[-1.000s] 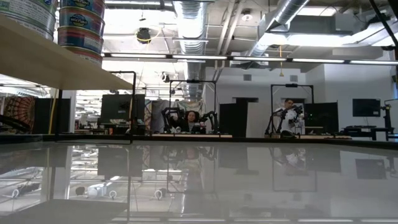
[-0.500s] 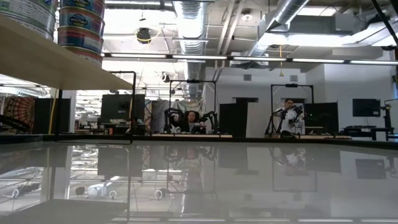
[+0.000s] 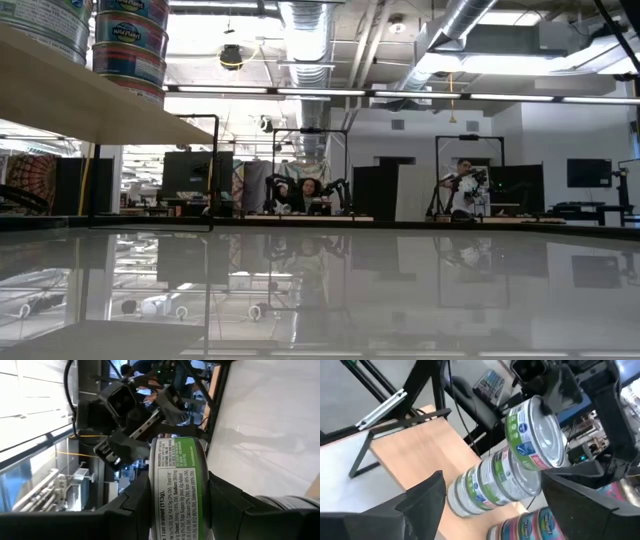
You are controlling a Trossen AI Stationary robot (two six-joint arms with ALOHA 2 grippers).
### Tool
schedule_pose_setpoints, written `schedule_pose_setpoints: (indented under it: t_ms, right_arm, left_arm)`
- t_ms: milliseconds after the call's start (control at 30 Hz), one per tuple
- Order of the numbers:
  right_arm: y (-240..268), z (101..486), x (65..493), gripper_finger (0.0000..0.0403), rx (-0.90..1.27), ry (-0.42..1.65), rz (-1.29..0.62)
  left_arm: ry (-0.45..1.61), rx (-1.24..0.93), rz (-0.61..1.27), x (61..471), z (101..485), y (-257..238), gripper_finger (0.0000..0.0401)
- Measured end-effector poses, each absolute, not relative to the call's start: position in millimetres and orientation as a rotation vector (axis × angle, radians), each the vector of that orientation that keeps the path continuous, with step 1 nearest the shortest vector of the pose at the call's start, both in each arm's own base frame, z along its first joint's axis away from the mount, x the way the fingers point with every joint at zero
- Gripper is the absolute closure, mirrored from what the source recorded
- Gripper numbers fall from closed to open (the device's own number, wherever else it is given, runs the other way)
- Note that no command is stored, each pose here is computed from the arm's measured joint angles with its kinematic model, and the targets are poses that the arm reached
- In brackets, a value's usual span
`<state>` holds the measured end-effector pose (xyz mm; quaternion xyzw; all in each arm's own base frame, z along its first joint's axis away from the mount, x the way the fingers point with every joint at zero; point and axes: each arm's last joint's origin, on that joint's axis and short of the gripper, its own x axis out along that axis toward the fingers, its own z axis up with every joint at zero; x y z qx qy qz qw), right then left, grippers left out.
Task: Stack canned seafood by type on shelf
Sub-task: Stack the green tuna can on top of the green tuna can on the shelf
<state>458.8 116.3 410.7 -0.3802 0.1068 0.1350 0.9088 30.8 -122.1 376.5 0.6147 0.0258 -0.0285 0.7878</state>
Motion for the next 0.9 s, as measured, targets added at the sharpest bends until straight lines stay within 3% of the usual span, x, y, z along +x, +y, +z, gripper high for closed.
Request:
schedule_pose_setpoints:
  t_ms: [333, 700, 900]
  right_arm:
    - [91.0, 386.0, 482.0, 0.0087, -0.738, 0.106, 0.209]
    - [82.1, 375.3, 494.4, 0.0092, -0.754, -0.093, 0.260]
    - [53.6, 364.8, 499.8, 0.0092, -0.812, -0.097, 0.299]
  left_arm:
    - [0.106, 1.311, -0.109, 30.5, 372.8, -113.0, 0.0261]
    - [0.113, 1.348, -0.109, 31.4, 373.2, -111.1, 0.0261]
    - [0.126, 1.368, -0.090, 33.9, 373.4, -110.0, 0.0261]
